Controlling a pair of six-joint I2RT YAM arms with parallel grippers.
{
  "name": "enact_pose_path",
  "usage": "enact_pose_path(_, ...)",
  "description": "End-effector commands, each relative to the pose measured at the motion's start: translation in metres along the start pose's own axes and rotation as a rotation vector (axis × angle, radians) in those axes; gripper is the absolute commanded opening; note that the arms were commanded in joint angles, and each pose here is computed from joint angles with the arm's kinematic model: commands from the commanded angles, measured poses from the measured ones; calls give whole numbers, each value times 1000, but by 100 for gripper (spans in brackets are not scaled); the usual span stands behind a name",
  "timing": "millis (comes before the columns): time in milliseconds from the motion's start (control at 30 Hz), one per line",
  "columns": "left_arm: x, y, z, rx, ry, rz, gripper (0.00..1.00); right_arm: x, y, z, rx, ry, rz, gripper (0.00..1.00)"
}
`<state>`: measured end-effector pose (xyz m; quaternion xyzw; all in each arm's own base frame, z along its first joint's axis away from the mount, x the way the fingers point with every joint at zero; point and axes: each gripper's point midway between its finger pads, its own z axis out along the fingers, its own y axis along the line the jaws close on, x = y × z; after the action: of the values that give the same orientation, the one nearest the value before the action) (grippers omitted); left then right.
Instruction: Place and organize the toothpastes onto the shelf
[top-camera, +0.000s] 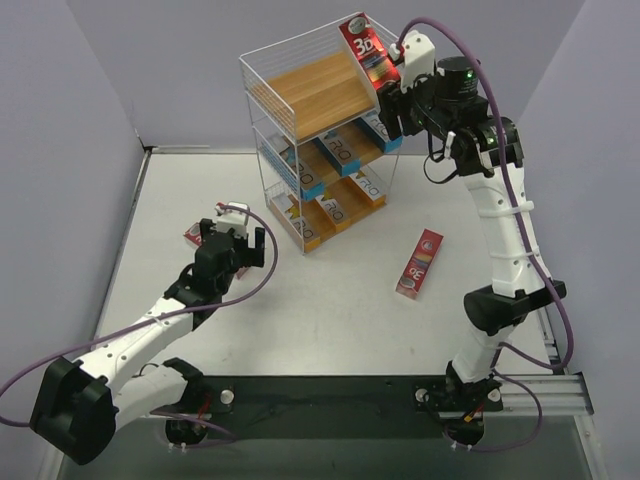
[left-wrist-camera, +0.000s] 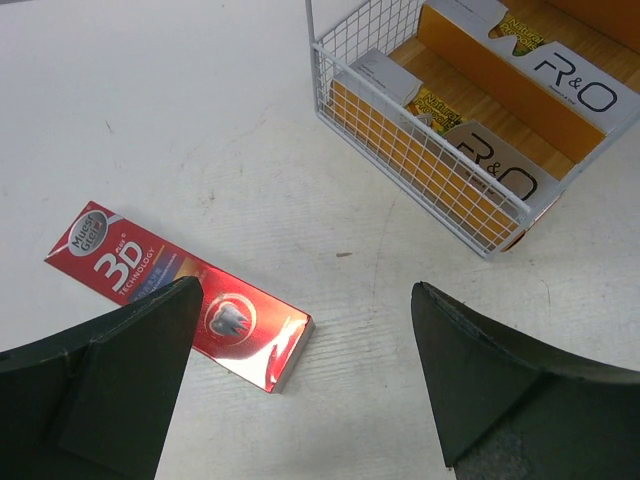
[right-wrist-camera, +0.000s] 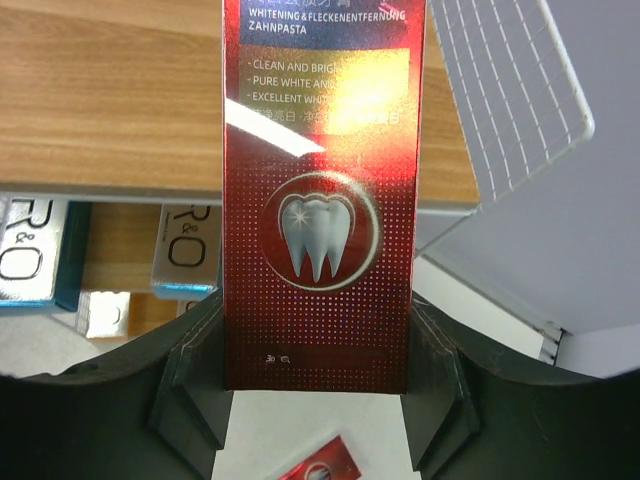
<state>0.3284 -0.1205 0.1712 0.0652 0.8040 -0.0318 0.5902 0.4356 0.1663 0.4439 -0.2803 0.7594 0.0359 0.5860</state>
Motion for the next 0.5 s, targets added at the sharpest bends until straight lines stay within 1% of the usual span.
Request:
enact_pose_path(0, -23, -4, -3, 9, -89, -5, 97, -54, -20, 8, 68, -218, -33, 30)
enact_pose_path(200, -27, 0, -5, -7, -104, 7, 97, -60, -24, 28, 79, -258, -35, 36)
enact_pose_path(300, -29, 0, -6, -7, -110, 6, 97, -58, -23, 35, 76, -256, -32, 40)
enact_pose_path(433, -31, 1, -7, -8, -117, 11, 97, -52, -25, 43, 80, -240, -21, 48)
enact_pose_path(467, -30, 1, -7, -10, -114, 13, 97, -51, -26, 45, 80, -239, -16, 49)
